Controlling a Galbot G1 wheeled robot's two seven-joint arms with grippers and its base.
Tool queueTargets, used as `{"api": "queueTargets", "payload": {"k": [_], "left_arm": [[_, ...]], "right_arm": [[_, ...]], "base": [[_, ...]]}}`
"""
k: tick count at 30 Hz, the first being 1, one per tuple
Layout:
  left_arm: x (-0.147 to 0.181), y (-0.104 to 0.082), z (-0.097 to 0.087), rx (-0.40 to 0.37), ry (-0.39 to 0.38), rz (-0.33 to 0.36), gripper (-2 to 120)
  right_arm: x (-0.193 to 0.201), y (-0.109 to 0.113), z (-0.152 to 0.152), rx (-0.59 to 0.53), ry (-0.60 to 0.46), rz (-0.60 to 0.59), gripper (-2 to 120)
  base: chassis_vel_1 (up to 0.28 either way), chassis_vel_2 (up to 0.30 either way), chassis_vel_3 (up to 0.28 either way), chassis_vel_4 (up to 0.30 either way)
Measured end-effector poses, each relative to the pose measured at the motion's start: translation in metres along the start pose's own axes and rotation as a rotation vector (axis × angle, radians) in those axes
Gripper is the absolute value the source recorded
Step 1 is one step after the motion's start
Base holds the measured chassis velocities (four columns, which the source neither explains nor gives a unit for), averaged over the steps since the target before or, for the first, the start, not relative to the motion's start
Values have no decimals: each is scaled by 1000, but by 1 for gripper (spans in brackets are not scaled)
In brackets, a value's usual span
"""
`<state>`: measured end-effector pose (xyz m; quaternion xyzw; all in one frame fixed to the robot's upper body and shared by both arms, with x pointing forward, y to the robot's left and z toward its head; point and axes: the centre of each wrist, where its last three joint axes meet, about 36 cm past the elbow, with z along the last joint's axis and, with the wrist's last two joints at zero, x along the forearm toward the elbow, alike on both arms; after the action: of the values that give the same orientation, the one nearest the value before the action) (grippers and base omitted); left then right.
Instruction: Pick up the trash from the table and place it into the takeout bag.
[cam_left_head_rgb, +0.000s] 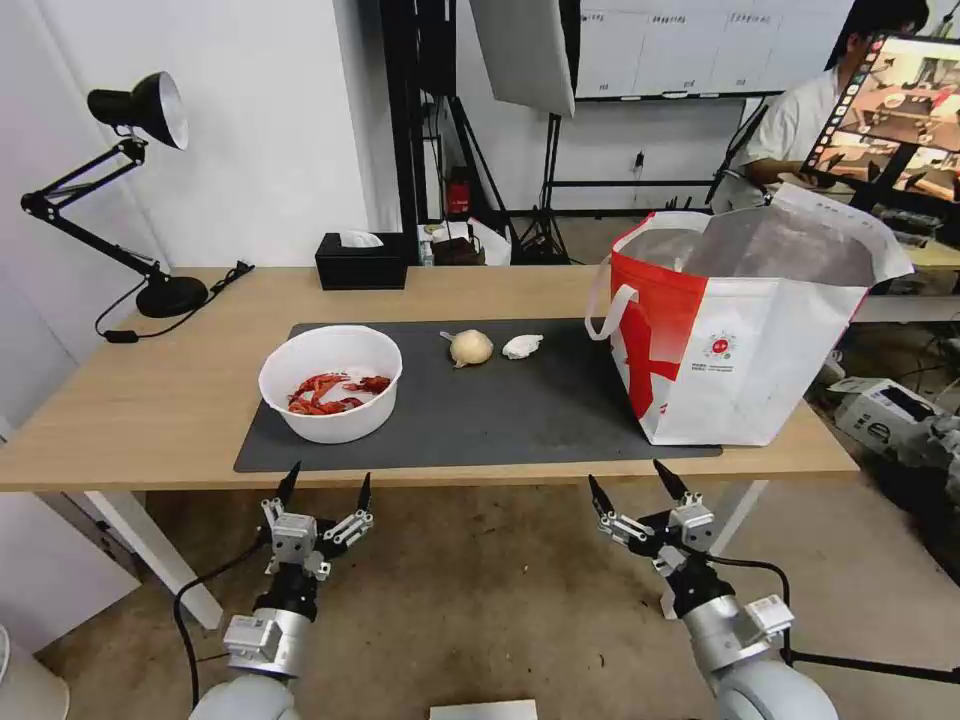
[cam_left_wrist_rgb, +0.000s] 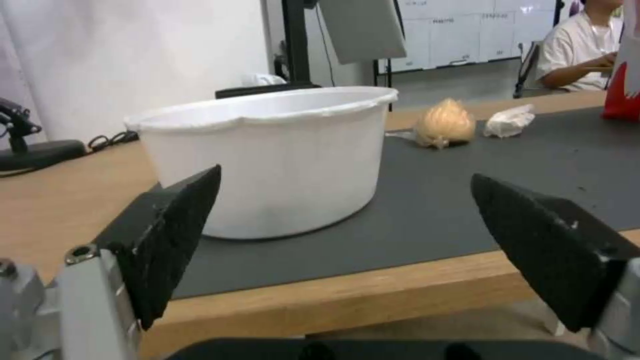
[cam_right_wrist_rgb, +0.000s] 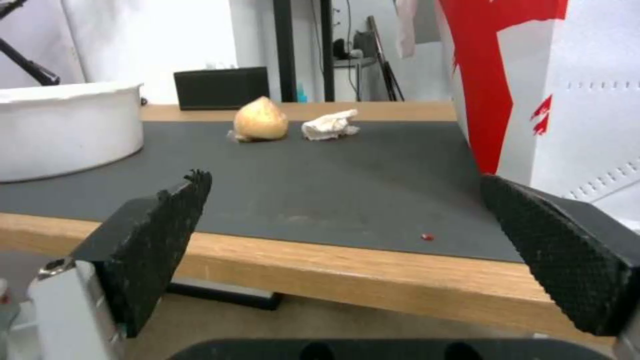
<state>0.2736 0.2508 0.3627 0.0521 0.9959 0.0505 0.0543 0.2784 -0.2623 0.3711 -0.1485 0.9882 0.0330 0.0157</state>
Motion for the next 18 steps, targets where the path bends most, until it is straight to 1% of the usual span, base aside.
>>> {"api": "queueTargets", "payload": {"k": [7, 12, 14, 15, 16, 18], "left_arm": [[4, 0, -1, 4, 7, -3, 100], [4, 0, 1, 4, 13, 0, 100], [-2, -2, 3, 7, 14, 26, 100], [-2, -2, 3, 7, 14, 26, 100], [-5, -3, 5, 7, 20, 47, 100], [-7, -1, 8, 3, 33, 72, 100]], "right_arm": [[-2, 1, 1, 0, 2, -9, 100], [-18, -5, -8, 23, -10, -35, 100], [-25, -8, -18, 27, -22, -34, 100], [-25, -8, -18, 27, -22, -34, 100], [-29, -10, -27, 28, -33, -28, 100], [-49, -9, -42, 22, -46, -40, 100]], "base": [[0, 0, 0, 0], [0, 0, 0, 0], [0, 0, 0, 0], [0, 0, 0, 0], [0, 0, 0, 0], [0, 0, 0, 0]]}}
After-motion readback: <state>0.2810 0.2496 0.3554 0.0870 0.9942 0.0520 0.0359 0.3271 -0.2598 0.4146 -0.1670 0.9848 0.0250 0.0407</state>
